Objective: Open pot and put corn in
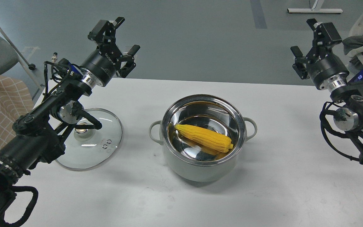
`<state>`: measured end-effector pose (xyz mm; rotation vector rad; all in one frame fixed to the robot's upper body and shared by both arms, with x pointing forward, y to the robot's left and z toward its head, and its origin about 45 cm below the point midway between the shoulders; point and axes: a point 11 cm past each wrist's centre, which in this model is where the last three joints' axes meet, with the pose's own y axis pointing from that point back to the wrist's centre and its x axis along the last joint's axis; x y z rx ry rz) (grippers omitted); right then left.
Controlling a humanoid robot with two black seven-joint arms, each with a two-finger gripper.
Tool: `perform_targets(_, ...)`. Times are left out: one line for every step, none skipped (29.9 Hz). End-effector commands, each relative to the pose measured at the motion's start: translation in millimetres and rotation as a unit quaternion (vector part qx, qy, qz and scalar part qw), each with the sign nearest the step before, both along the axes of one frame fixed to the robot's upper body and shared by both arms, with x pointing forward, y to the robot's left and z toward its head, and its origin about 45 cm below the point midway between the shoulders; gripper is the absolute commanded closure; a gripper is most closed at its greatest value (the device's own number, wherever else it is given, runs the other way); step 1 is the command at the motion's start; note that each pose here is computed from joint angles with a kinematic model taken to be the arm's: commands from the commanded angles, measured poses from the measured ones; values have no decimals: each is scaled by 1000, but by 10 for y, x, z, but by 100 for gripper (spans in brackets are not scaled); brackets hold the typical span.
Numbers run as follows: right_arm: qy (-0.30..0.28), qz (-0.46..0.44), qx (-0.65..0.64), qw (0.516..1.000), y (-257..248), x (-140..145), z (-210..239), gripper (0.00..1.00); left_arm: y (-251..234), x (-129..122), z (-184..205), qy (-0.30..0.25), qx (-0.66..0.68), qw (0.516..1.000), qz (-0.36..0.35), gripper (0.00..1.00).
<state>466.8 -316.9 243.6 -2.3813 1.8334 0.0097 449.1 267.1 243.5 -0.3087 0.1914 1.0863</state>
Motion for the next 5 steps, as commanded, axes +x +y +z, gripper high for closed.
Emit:
perform_targets(2,-11,22,1000,-13,-30,-59,0,-41,-21,-82,8,2,1000,-3,2)
perform_targets(-1,-14,28,1000,-30,-27,-40,0,-57,-23,-102,11,0,1000,-3,2)
perform_targets(-2,-15,30,999,-32,-26,-36,0,-66,-23,-108,12,-2,1000,-3,2)
perform_targets(-2,-17,35,999,-40,-33,-43,0,-60,-33,-147,16,-4,1000,-1,2)
perform_targets(-2,-17,35,999,-40,-33,-43,0,-60,-33,-147,16,-4,1000,-1,2)
